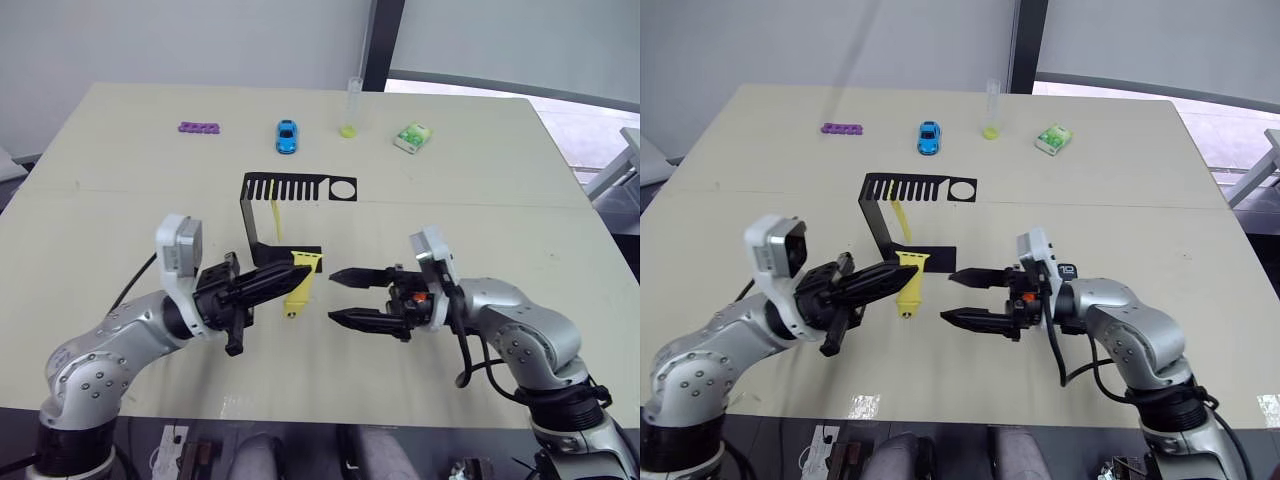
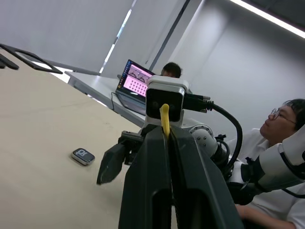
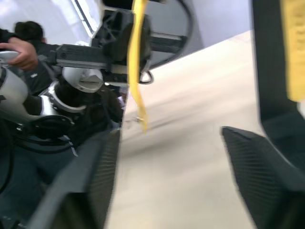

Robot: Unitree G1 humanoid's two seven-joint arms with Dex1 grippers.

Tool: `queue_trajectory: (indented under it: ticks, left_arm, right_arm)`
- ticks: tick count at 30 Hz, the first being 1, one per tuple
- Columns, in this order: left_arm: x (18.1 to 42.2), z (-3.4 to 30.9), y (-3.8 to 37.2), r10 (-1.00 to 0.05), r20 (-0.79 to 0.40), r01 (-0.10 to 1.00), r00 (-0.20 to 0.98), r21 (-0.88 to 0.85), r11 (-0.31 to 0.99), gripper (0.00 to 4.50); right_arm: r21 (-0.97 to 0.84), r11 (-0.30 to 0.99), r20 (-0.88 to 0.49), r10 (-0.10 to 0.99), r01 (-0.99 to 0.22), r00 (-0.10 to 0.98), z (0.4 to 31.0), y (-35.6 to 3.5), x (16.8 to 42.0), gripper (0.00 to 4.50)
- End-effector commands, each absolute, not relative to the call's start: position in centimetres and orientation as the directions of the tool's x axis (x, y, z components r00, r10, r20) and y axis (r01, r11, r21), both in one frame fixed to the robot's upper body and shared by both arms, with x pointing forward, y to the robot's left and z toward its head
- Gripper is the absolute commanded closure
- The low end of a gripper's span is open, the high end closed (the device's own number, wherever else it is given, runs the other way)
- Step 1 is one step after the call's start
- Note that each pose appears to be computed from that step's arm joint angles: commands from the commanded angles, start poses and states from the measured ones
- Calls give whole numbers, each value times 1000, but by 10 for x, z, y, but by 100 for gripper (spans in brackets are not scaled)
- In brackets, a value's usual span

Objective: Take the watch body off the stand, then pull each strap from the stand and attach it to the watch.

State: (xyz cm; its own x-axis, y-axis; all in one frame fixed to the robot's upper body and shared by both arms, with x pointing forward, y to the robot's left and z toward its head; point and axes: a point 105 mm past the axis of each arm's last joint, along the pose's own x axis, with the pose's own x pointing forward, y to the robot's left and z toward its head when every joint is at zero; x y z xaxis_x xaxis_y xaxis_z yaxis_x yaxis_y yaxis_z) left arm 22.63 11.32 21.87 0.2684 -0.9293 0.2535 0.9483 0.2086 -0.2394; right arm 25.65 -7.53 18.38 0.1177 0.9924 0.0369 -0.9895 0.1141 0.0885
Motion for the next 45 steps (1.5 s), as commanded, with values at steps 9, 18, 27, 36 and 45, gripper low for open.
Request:
queue_trajectory:
  ticks: [9,18,27,36,45]
  left_arm:
    - [223,214,199,-779,194,803,596,-134,581,450]
    - [219,205,275,-535,175,546,826,-18,838,450]
    - [219,198,275,-536,147,544,831,-12,839,450]
    - [238,213,232,-681,124,673,722,108,732,450]
    - [238,222,179,-841,83,829,535,141,542,450]
  right_arm:
    - [-244,700,111,708,-671,698,191,-226,285,11]
    - [-397,869,9,327,-297,945,158,-351,257,11]
    - [-330,922,-21,209,-204,978,133,-375,232,11]
    - [-327,893,-2,327,-310,945,134,-320,244,11]
    - [-189,905,-107,367,-381,924,130,-249,261,11]
